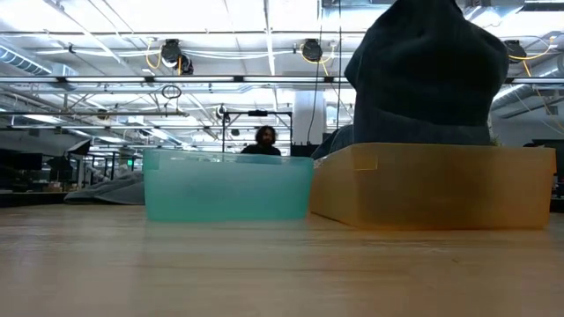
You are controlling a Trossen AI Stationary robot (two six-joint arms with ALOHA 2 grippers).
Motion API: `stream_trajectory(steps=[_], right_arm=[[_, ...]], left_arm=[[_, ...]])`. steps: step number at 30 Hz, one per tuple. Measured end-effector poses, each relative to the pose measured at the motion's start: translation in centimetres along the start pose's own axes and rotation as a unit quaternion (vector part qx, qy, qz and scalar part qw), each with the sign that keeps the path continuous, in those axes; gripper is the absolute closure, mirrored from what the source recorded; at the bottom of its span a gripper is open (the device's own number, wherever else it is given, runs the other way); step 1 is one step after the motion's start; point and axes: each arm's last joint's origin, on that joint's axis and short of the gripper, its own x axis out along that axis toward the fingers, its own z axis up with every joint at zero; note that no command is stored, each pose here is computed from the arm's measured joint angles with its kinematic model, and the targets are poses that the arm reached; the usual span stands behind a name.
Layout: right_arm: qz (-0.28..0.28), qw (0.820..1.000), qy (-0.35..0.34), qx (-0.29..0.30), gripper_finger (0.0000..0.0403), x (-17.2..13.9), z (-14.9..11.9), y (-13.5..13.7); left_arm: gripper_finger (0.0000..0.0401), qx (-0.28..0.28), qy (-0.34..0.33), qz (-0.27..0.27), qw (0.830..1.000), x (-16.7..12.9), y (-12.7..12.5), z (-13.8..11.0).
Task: Pick & Place hat
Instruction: Put the blue cap into the orange bin
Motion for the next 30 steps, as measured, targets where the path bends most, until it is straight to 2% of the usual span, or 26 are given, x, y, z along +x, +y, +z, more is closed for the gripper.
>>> stream_trajectory(steps=[3, 4, 6, 8, 11, 15, 19, 22, 24, 30], right_arm=[[-0.001, 1.000, -0.002, -0.001, 0.0389, 0.0, 0.0, 0.0], [-0.001, 1.000, -0.002, 0.000, 0.0389, 0.0, 0.0, 0.0], [-0.001, 1.000, -0.002, 0.000, 0.0389, 0.0, 0.0, 0.0], [-0.001, 1.000, -0.003, 0.001, 0.0389, 0.0, 0.0, 0.0], [-0.001, 1.000, -0.003, 0.007, 0.0389, 0.0, 0.1, 0.0], [-0.001, 1.000, -0.003, 0.005, 0.0389, 0.0, 0.1, -0.1], [-0.003, 1.000, -0.005, 0.001, 0.0389, 0.0, 0.1, -0.1], [-0.003, 1.000, -0.005, 0.001, 0.0389, 0.0, 0.1, -0.1], [-0.003, 1.000, -0.005, 0.003, 0.0389, 0.0, 0.1, -0.1], [-0.004, 1.000, -0.005, 0.009, 0.0389, 0.0, 0.1, -0.1]], left_arm=[[0.0002, -0.011, -0.012, -0.007, 1.000, 0.1, -0.1, 0.3], [0.0002, 0.000, -0.007, -0.012, 1.000, 0.1, -0.1, 0.3], [0.0002, 0.074, 0.006, -0.041, 0.996, 0.3, 0.0, 0.2], [0.0002, 0.155, 0.023, -0.071, 0.985, 0.4, 0.0, -0.1], [0.0002, 0.155, 0.027, -0.087, 0.984, 0.9, 0.5, 0.2], [0.0002, 0.163, 0.051, -0.083, 0.982, 2.0, 2.9, 0.7], [0.0002, 0.163, 0.011, -0.114, 0.980, 2.1, 5.3, 1.0], [0.0002, 0.179, -0.033, -0.128, 0.975, 2.0, 7.1, -0.6], [0.0002, 0.176, -0.043, -0.130, 0.975, 1.6, 8.9, -2.6], [0.0002, 0.106, -0.096, -0.139, 0.980, -0.7, 14.1, -7.9]])
